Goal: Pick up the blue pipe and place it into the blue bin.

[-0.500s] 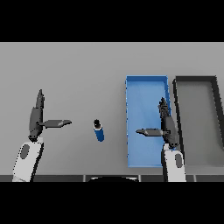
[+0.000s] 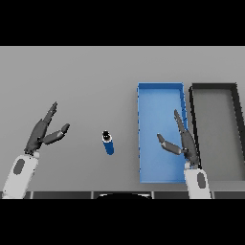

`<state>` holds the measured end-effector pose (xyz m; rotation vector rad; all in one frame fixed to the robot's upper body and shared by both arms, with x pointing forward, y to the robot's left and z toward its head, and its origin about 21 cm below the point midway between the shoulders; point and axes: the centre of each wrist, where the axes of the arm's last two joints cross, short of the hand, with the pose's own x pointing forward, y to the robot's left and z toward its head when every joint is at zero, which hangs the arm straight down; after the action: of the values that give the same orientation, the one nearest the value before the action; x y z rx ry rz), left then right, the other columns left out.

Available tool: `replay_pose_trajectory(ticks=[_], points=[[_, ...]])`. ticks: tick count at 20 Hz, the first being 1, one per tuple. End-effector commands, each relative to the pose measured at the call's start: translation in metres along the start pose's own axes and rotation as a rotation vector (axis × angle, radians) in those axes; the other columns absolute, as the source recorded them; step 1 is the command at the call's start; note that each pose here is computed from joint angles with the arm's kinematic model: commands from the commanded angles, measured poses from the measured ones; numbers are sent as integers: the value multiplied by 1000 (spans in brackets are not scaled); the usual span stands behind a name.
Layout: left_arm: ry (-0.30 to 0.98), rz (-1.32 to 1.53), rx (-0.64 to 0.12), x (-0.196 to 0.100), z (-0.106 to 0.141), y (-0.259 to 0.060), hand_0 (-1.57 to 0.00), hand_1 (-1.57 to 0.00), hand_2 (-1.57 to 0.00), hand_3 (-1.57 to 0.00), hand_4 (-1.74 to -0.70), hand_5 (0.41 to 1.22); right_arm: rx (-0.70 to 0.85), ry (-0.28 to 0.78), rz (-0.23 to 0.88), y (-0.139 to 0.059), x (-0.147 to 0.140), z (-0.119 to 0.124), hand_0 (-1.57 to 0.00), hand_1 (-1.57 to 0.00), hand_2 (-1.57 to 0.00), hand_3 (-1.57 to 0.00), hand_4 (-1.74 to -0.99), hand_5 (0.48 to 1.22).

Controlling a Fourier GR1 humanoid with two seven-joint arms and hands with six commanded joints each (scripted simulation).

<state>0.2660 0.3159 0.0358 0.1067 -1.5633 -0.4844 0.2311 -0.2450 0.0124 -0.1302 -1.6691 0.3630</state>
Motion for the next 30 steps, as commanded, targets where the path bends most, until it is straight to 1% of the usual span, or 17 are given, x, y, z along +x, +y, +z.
replay_pose_trajectory(ticks=[1, 4, 5, 7, 8, 9, 11, 13, 14, 15, 18, 20, 22, 24, 25, 27, 30], points=[[4, -9, -13, 2, -1, 3, 1, 1, 1, 1, -969, 596, 9, 1, 23, 0, 3, 1, 1, 1, 1, 1, -1192, 587], [-17, -13, -75, 0, 5, 0, 1, 1, 1, 1, -965, 593, 16, 19, 46, 0, 1, 3, 1, 1, 1, 1, -1187, 585], [-38, -11, -106, 2, 10, -2, 1, 1, 1, 1, -965, 590, 20, 4, 51, -2, 3, 3, 1, 1, 1, 1, -1182, 583], [-62, -8, -184, 9, 16, -8, 1, 1, 1, 1, -977, 583, 13, 19, 36, -2, 4, 1, 1, 1, 1, 1, -1187, 579], [-69, -8, -233, 13, 23, -11, 1, 1, 1, 1, -984, 578, 16, 13, 30, 0, 6, 1, 1, 1, 1, 1, -1194, 579], [-57, -17, -266, 18, 24, -14, 1, 1, 1, 1, -989, 566, 15, 14, 27, -1, 6, 1, 1, 1, 1, 1, -1200, 580], [-14, -40, -335, 26, 27, -27, 1, 1, 1, 1, -1005, 530, 21, -2, 17, 0, 8, 3, 1, 1, 1, 1, -1214, 581], [22, -62, -409, 31, 29, -38, 1, 1, 1, 1, -1031, 496, 17, 20, 8, -2, 9, -3, 1, 1, 1, 1, -1229, 576], [21, -58, -440, 33, 31, -47, 1, 1, 1, 1, -1047, 483, 22, 11, 5, 3, 8, 0, 1, 1, 1, 1, -1228, 573], [38, -66, -461, 31, 32, -52, 1, 1, 1, 1, -1061, 474, 24, 9, 12, 2, 7, 4, 1, 1, 1, 1, -1223, 572], [21, -80, -525, 29, 28, -79, 1, 1, 1, 1, -1097, 466, 26, 18, 26, 0, 8, -1, 1, 1, 1, 1, -1213, 571], [3, -70, -530, 28, 27, -89, 1, 1, 1, 1, -1123, 470, 31, 12, 13, 4, 8, 4, 1, 1, 1, 1, -1210, 570], [-35, -51, -536, 29, 20, -101, 1, 1, 1, 1, -1149, 484, 27, 15, 9, 1, 8, 4, 1, 1, 1, 1, -1210, 564], [-54, -35, -529, 30, 11, -113, 1, 1, 1, 1, -1145, 486, 23, 22, 2, -1, 6, 7, 1, 1, 1, 1, -1209, 556], [-44, -30, -524, 26, 7, -121, 1, 1, 1, 1, -1140, 488, 20, 21, 0, -4, 8, 6, 1, 1, 1, 1, -1207, 555], [-18, -14, -509, 17, -1, -131, 1, 1, 1, 1, -1126, 487, 16, 18, -5, -1, 4, 7, 1, 1, 1, 1, -1205, 554], [-24, 38, -505, 12, -9, -144, 1, 1, 1, 1, -1137, 495, 20, 11, -9, -2, 5, 4, 1, 1, 1, 1, -1200, 549]])
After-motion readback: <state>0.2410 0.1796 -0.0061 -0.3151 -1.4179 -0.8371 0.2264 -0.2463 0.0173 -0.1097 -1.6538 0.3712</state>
